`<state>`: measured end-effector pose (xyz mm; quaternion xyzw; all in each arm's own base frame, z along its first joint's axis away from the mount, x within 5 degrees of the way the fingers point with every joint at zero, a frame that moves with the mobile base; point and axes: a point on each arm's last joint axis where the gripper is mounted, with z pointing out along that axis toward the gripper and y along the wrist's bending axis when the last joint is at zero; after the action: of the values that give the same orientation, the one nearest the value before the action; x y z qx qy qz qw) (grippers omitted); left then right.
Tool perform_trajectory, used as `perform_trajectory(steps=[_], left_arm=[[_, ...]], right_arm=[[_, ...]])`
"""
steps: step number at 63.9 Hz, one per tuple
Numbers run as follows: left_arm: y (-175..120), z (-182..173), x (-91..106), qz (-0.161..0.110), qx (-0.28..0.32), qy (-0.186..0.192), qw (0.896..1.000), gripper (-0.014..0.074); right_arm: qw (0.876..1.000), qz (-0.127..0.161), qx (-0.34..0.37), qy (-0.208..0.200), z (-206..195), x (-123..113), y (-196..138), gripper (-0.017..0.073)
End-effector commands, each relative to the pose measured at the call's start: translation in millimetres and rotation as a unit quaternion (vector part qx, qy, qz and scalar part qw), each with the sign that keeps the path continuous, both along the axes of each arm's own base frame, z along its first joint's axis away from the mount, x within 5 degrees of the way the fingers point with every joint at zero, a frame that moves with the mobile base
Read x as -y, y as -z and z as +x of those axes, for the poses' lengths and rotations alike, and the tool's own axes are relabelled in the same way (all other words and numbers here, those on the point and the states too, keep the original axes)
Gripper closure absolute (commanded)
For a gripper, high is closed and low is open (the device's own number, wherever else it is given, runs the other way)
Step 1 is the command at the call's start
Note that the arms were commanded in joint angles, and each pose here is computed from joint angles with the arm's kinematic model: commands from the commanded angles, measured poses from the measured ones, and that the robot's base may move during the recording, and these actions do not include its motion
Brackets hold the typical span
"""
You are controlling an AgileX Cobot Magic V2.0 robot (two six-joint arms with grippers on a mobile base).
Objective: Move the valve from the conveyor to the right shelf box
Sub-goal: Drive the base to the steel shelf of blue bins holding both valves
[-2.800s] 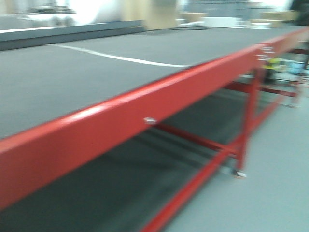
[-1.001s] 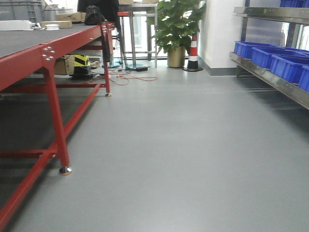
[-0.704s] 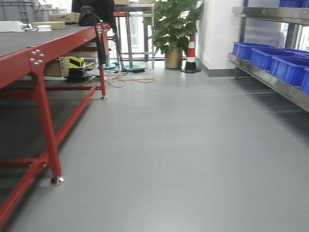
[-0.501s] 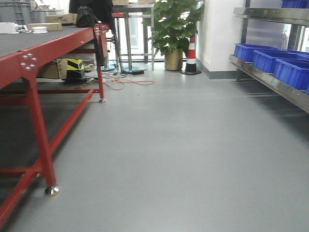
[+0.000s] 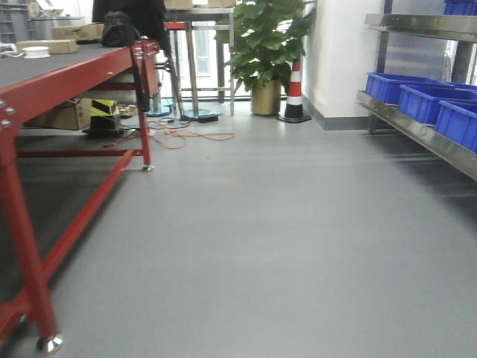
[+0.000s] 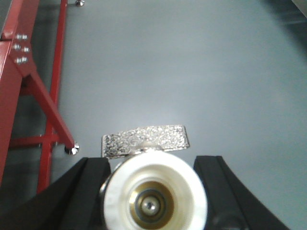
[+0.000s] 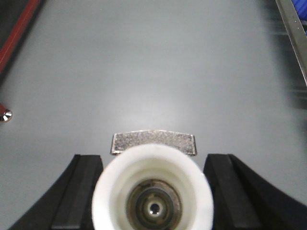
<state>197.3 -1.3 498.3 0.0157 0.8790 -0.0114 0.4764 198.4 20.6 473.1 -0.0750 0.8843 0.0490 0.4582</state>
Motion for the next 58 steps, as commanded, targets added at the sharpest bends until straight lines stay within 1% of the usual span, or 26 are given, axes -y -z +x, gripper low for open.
perform_trajectory(steps=[1,15,37,48,58], left_arm=[[-8.5,1.0,0.9,-0.007,0.041,0.000,0.999,0.0705],[-15.4,5.5,0.6,-0.008,0.084,-0.002,0.996,0.0705],[-24.4,8.9,0.2,-0.009,0.137,-0.005,0.991,0.0705],[-27.2,9.7,0.1,-0.009,0.152,-0.005,0.988,0.0705],[-27.2,9.7,0.1,-0.009,0.153,-0.005,0.988,0.0705]], right_arm=[[0.999,0.001,0.047,0.003,-2.3,0.7,-12.4,0.0713],[0.999,0.001,0.048,0.003,-2.2,0.7,-12.6,0.0713],[0.999,0.001,0.048,0.003,-2.2,0.7,-12.6,0.0713],[0.999,0.001,0.048,0.003,-2.2,0.7,-12.6,0.0713],[0.999,0.001,0.048,0.003,-2.2,0.7,-12.6,0.0713]])
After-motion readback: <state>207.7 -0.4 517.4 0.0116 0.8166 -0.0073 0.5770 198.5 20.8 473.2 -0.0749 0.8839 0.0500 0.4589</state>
